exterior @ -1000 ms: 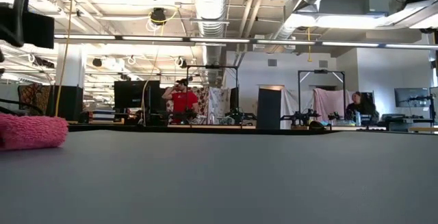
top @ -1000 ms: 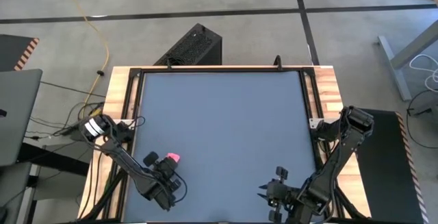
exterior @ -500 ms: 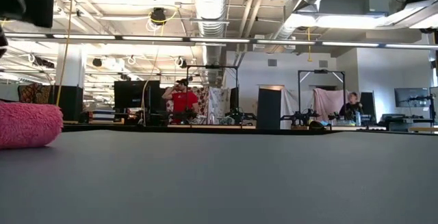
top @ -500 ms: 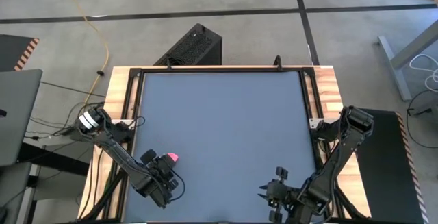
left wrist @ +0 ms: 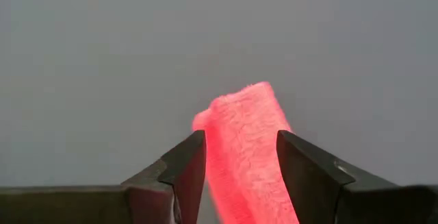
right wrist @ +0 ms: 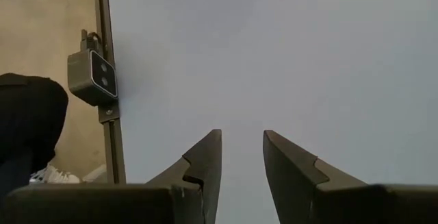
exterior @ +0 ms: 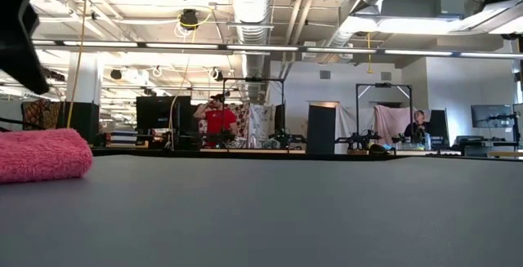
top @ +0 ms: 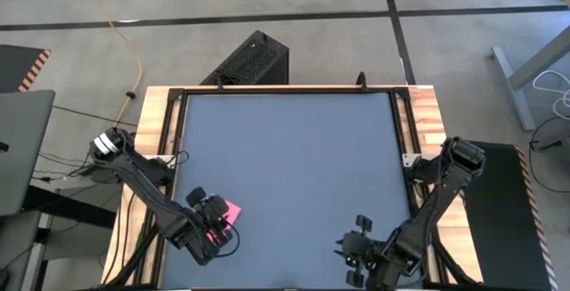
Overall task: Roll towel
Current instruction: Return to Home Position
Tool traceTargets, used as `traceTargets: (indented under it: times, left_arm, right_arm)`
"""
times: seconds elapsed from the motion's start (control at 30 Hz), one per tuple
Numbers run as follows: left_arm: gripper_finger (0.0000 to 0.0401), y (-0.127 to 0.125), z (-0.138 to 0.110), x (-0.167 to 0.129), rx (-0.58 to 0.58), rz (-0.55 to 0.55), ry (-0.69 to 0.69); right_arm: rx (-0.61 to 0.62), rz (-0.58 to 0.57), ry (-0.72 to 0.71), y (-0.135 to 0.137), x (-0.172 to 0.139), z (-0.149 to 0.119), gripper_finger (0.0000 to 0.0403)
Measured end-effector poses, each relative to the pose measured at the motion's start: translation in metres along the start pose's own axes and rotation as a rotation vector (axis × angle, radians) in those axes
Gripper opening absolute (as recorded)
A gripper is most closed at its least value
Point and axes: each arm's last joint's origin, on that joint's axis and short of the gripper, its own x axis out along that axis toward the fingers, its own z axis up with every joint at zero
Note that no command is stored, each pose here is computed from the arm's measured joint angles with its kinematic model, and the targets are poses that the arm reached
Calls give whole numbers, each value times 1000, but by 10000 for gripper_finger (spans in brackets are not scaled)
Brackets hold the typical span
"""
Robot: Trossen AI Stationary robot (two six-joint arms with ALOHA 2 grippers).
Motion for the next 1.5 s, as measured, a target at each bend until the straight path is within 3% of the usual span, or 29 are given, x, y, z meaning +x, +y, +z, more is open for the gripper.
traceTargets:
  times: [0.17, 0.33, 0.7, 1.0, 1.33, 1.5]
  left_arm:
    - [167, -10, 5, 8, 29, -95, -23]
    - [167, -3, 7, 30, 38, -84, 17]
    - [167, 36, 5, 74, -61, 69, 189]
    - [167, 54, 0, 50, -143, 273, 277]
    - [167, 67, 9, 26, -194, 218, 178]
    - [167, 70, 16, 10, -170, 116, 29]
  right_arm:
    - [13, 6, 34, -2, 4, 3, 133]
    - [37, 9, 55, -4, 7, 6, 133]
    - [22, 10, 81, -5, 7, 5, 134]
    - [-4, -7, 84, -8, 11, 8, 134]
    - [3, -9, 106, -11, 14, 11, 134]
    - [-40, 4, 117, -12, 13, 14, 134]
